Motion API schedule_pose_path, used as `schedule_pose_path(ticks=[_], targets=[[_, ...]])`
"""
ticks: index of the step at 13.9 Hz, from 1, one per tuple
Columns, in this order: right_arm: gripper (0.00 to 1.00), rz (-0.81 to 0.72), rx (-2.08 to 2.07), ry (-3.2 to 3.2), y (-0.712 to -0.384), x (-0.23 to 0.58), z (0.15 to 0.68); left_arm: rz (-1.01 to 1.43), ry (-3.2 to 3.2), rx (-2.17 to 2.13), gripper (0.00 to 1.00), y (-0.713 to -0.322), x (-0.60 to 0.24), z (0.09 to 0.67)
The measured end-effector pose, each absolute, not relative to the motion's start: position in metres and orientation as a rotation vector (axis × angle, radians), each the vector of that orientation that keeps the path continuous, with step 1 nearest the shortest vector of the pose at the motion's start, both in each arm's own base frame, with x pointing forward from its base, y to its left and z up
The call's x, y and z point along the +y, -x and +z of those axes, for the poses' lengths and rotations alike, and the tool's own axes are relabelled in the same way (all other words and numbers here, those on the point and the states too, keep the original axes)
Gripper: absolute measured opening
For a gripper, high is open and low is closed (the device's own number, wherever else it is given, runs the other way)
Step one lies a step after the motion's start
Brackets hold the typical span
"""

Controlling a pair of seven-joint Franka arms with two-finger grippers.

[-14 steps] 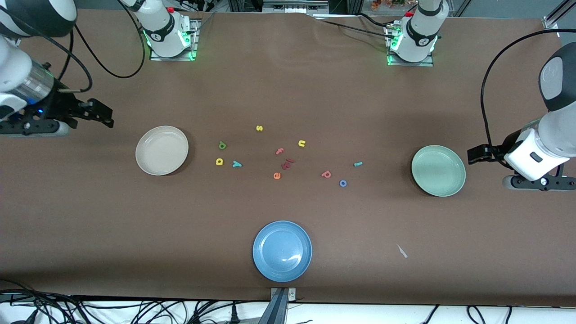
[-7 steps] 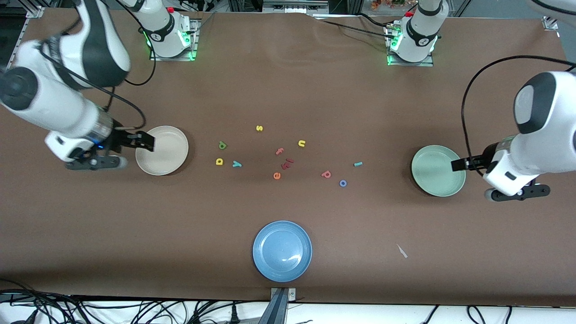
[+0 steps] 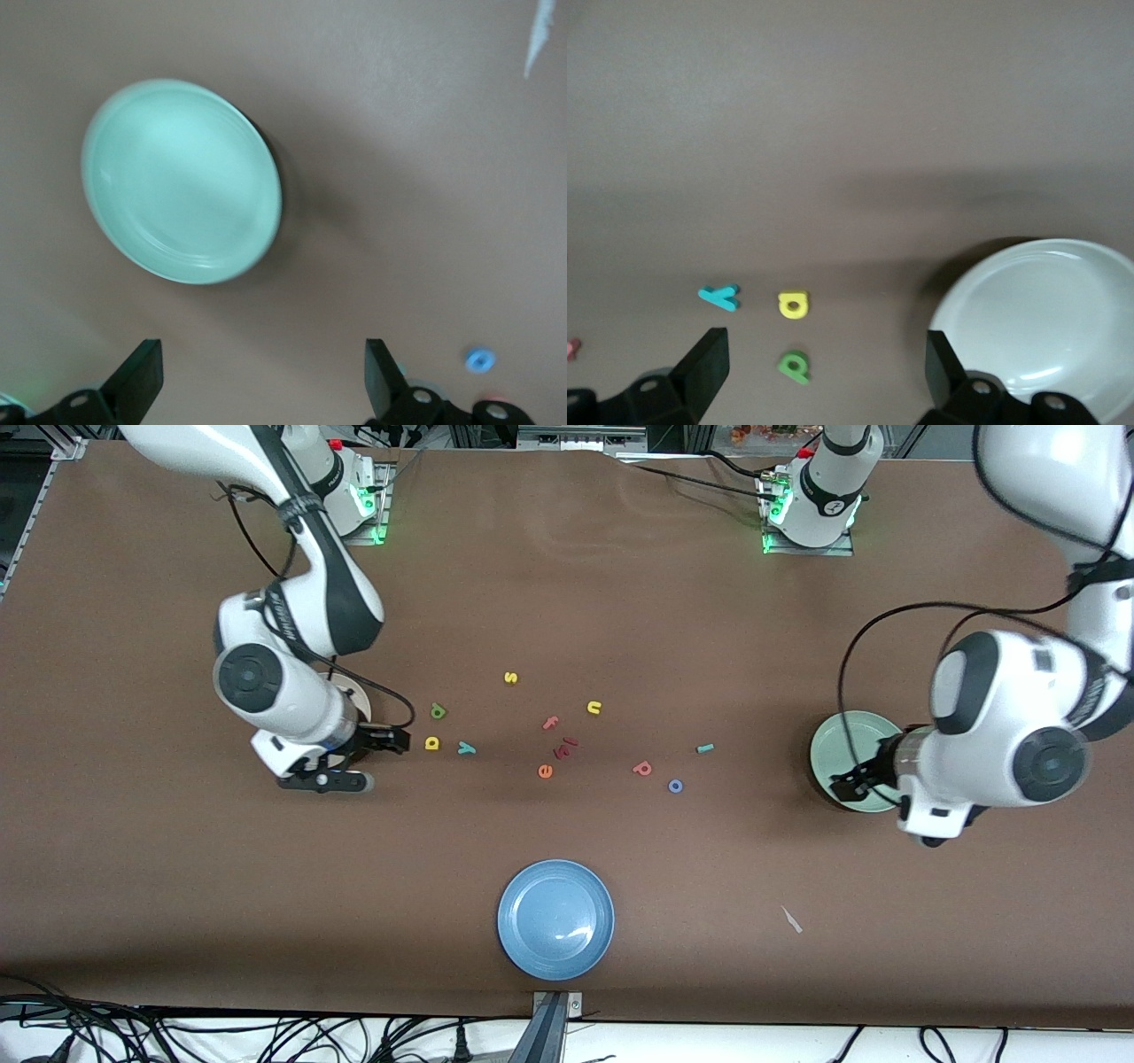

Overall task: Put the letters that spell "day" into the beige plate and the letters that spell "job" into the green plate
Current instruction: 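Reach the right gripper to yellow letter while the left gripper reaches cyan piece, then grasp the yellow letter with the right gripper while the left gripper grasps cyan piece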

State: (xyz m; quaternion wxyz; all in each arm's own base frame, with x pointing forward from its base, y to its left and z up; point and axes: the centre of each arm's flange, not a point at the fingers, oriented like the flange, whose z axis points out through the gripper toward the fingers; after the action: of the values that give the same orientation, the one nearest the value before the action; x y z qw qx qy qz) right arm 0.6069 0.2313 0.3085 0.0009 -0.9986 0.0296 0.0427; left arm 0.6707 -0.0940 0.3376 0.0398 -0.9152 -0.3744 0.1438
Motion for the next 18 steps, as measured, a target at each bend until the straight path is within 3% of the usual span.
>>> schedule_pose_path(ticks=[3,4,5,11,18], targets=[[0.73,0.078,0.111,3.126,-0.588,0.257,0.271,0.427,2.667,-1.455,1.00,-0.665,-0.134,0.281],[0.73,0.056,0.110,3.120,-0.582,0.257,0.258,0.419,2.626,-1.540,1.00,-0.661,-0.143,0.267],[0.66,0.046,0.113,3.118,-0.578,0.254,0.245,0.412,2.592,-1.593,1.00,-0.654,-0.152,0.255],[0.63,0.085,0.108,3.130,-0.565,0.256,0.207,0.376,2.506,-1.912,0.96,-0.609,-0.202,0.204],[0.60,0.102,0.113,3.134,-0.561,0.259,0.181,0.373,2.373,-2.011,0.86,-0.556,-0.240,0.168]])
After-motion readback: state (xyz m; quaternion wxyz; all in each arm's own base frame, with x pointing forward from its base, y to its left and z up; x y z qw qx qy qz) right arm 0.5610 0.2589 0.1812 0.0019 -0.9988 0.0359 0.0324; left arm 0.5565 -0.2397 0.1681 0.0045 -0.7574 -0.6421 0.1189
